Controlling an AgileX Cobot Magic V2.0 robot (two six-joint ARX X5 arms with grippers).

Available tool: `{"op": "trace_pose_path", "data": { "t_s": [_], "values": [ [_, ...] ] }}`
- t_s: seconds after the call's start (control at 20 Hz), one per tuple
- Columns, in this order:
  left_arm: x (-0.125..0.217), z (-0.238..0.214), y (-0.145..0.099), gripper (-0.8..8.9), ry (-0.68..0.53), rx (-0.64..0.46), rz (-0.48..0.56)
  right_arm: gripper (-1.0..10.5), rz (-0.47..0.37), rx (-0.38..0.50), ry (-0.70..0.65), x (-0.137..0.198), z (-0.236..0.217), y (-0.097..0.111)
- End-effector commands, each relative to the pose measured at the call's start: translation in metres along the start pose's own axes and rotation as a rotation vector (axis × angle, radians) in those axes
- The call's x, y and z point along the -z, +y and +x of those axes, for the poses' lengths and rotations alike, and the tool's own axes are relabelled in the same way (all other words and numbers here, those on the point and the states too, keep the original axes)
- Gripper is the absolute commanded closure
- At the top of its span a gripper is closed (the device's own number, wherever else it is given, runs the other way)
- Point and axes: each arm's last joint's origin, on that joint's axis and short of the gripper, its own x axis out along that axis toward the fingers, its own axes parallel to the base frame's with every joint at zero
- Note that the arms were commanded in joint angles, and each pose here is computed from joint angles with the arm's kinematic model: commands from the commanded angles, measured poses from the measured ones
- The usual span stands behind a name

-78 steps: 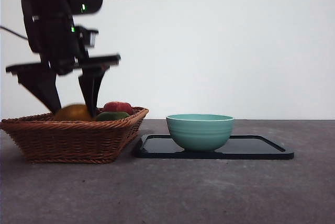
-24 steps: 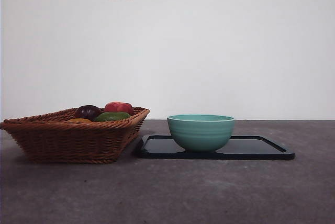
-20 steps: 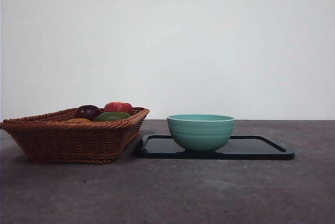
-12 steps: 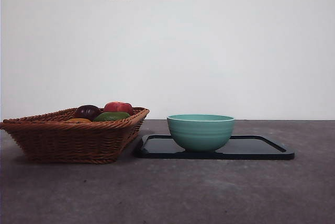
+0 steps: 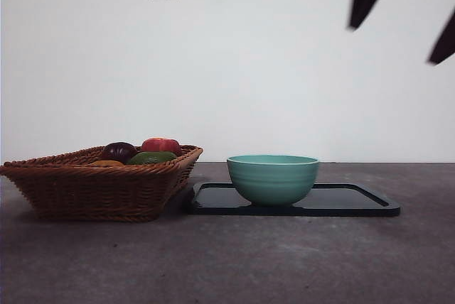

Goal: Pick up the wifruite, put it on the bowl, pick up the plate, put it on desk

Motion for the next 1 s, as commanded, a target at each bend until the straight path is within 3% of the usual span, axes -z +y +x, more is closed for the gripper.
{"op": "trace_pose_path", "data": {
  "t_s": [0.05,0.5,0.7,1.0],
  "values": [
    [-0.002,-0.002,-0.001,2.86,-0.018,0.012,0.022,4.0,0.022,0.01,0.071,-0.036,0.025,0.004],
    [-0.003,-0.002,-0.001,2.86,-0.018,0.012,0.022,4.0,0.03,0.066,0.195,-0.138,0.111,-0.01],
    [-0.003,-0.002,-0.001,2.86,-0.018,0.012,0.022,4.0,0.042,0.082,0.23,-0.156,0.144,-0.024],
    [-0.003,-0.002,-0.001,2.86,-0.027,0.012,0.022,4.0,0.072,0.104,0.307,-0.153,0.18,-0.042]
  ]
}}
